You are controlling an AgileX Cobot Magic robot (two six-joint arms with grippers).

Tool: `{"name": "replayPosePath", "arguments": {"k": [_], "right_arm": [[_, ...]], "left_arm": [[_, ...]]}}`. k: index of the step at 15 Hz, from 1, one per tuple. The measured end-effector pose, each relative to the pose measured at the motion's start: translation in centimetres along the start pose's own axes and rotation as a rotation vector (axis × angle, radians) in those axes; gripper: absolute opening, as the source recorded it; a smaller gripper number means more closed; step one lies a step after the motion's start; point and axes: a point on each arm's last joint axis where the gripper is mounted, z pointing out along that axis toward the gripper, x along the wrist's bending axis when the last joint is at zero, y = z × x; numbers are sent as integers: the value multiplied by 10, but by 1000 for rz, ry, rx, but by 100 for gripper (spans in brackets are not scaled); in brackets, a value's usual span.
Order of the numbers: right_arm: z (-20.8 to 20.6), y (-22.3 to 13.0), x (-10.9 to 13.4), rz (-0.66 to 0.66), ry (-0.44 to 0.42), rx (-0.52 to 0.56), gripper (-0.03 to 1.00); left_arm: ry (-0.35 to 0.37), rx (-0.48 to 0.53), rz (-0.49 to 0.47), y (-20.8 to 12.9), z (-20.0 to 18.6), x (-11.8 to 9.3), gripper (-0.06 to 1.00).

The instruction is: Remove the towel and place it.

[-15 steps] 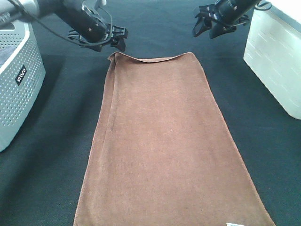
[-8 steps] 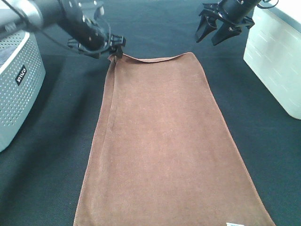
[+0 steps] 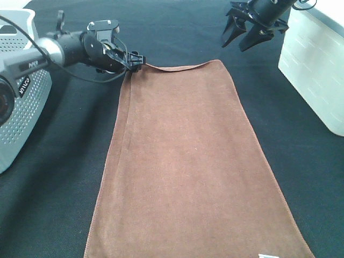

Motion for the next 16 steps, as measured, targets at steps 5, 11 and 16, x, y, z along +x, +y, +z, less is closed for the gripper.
{"name": "replayPosePath", "arguments": {"k": [5,11,16], "right_arm": [[0,0,1,3,7,-2,58],[-3,1,2,-1,7,-7,58],[-51,10,21,-40,-7,-96,58]], "left_arm": [[7,-112,-23,-9,17,5,72],[13,-75,60,29,-7,-3,72],[25,42,107,79,-61,-16,72]]}}
